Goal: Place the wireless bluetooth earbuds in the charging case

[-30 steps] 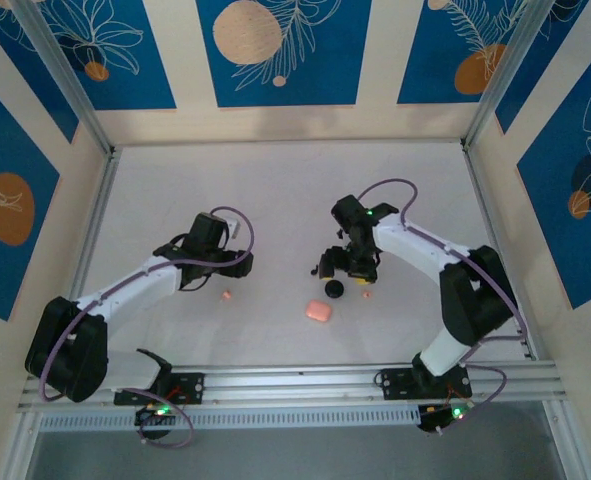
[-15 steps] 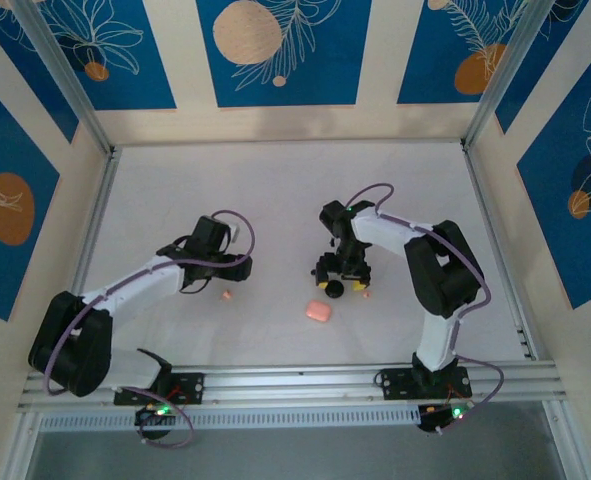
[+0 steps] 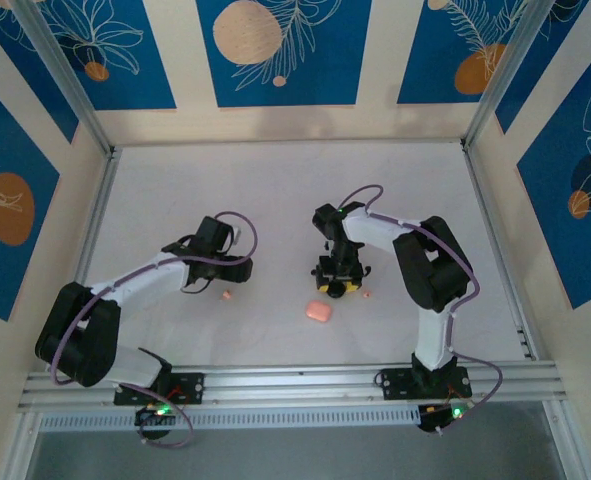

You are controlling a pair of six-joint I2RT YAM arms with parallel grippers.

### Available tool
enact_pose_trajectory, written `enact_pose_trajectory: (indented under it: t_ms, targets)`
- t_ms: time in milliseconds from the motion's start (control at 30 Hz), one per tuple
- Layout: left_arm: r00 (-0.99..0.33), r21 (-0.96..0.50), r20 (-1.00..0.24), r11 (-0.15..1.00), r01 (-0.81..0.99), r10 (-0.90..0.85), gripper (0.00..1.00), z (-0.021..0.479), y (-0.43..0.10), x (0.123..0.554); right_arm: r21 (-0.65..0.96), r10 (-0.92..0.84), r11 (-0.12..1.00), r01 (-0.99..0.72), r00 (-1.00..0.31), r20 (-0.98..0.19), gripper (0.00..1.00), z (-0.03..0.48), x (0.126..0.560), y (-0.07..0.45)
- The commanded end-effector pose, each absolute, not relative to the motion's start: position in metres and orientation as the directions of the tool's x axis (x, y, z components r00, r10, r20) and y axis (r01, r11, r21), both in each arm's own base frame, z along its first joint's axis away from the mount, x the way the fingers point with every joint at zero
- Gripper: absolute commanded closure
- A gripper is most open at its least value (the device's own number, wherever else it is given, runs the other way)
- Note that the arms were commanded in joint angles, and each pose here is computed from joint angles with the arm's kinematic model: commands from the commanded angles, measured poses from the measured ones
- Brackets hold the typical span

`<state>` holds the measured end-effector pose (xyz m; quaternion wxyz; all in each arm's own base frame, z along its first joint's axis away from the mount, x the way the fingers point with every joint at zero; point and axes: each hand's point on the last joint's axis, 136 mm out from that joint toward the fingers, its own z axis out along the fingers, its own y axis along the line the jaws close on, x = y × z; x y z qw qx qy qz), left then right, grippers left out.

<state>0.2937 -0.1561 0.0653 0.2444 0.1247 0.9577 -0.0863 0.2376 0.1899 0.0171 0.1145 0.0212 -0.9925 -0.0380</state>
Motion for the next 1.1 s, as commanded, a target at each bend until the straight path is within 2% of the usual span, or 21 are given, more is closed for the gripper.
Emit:
enact_pose_trajectory:
  t_ms: [0, 100, 233, 467, 600, 767, 933, 1067]
  targets:
    - [-0.848, -0.108, -0.493, 0.954, 0.279, 0.192, 0.22, 0.073, -0.161, 0.296, 0.063, -0.060, 0.997, -0.045, -0.967, 0.249, 0.48, 0.012, 0.233, 0.191]
    - [-0.844, -0.123, -0.500, 0.948, 0.294, 0.196, 0.24, 0.076, -0.165, 0.296, 0.068, -0.061, 0.997, -0.047, -0.975, 0.214, 0.53, 0.017, 0.236, 0.190]
    - [-0.793, -0.171, -0.562, 0.905, 0.389, 0.234, 0.29, 0.089, -0.186, 0.297, 0.124, -0.047, 0.992, -0.033, -0.993, 0.109, 0.53, 0.035, 0.246, 0.193]
    - [-0.552, -0.216, -0.805, 0.760, 0.613, 0.216, 0.35, 0.136, -0.234, 0.300, 0.430, 0.077, 0.903, 0.006, -0.986, -0.148, 0.53, 0.091, 0.283, 0.213]
    - [-0.314, -0.142, -0.930, 0.605, 0.783, 0.189, 0.44, 0.169, -0.266, 0.281, 0.587, 0.138, 0.808, -0.049, -0.953, -0.269, 0.54, 0.129, 0.297, 0.221]
    - [-0.063, 0.029, -0.980, 0.445, 0.895, 0.191, 0.47, 0.187, -0.294, 0.248, 0.759, 0.210, 0.633, -0.153, -0.910, -0.358, 0.54, 0.172, 0.299, 0.234]
    - [0.004, 0.073, -0.986, 0.411, 0.909, 0.167, 0.47, 0.191, -0.308, 0.239, 0.841, 0.247, 0.484, -0.241, -0.885, -0.396, 0.53, 0.199, 0.291, 0.246]
    - [0.026, 0.086, -0.989, 0.425, 0.901, 0.145, 0.47, 0.194, -0.316, 0.240, 0.856, 0.265, 0.438, -0.273, -0.871, -0.414, 0.53, 0.208, 0.283, 0.249]
